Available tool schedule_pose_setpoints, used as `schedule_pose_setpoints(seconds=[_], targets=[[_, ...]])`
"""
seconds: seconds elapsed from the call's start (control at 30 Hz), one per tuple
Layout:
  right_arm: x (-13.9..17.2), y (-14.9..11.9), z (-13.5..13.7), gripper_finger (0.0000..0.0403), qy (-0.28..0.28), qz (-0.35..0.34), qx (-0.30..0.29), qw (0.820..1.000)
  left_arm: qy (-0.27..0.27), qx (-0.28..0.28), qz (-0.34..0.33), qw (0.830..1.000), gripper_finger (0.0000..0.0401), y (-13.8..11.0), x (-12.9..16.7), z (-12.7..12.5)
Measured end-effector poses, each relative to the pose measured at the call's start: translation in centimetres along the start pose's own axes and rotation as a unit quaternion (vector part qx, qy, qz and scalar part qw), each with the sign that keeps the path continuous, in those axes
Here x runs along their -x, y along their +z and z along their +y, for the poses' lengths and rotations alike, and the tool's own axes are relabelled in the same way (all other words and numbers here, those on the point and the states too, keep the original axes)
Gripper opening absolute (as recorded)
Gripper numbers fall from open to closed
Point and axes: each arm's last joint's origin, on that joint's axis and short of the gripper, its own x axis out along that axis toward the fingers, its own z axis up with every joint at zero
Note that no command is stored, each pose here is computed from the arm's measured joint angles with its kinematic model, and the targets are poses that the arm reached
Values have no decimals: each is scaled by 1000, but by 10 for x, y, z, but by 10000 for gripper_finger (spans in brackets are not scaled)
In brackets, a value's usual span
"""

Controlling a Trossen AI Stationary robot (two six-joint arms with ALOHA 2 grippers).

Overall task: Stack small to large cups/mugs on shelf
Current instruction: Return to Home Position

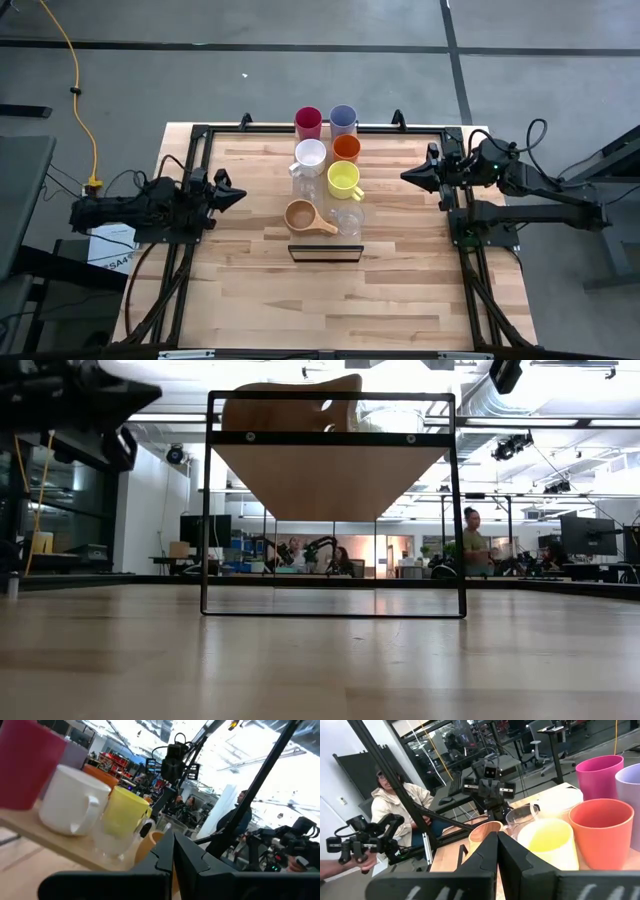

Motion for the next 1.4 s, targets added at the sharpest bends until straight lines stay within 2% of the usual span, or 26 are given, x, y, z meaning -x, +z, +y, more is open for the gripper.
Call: schedule_pose_setpoints(seconds=[0.23, 0.37, 0.5, 0.63, 0.8, 0.9, 1.07, 1.27, 1.4], targets=[[0, 0, 0, 0, 0, 0, -1, 1000, 10, 43, 19, 999, 0, -21, 4, 10], [0, 0, 0, 0, 1, -1, -1, 1000, 18, 28, 34, 999, 0, -26, 4, 7], [0, 0, 0, 0, 1, -1, -19, 1000, 58, 0, 62, 996, 0, -35, 5, 8], [1, 0, 1, 0, 3, -1, -20, 1000, 55, -5, 56, 997, 0, -34, 6, 6], [4, 2, 2, 0, 7, -9, -4, 1000, 47, -5, 71, 996, 0, -36, 5, 6], [6, 0, 3, 0, 10, -12, 35, 999, 47, -5, 71, 996, 0, -36, 5, 6], [7, -28, -2, 0, -2, -41, 78, 996, 47, -5, 71, 996, 0, -36, 5, 6], [11, -81, -15, 0, 17, -113, 69, 991, 47, -5, 71, 996, 1, -36, 5, 6], [18, -105, -21, 0, 13, -125, 71, 990, 46, -5, 72, 996, 1, -36, 5, 6]])
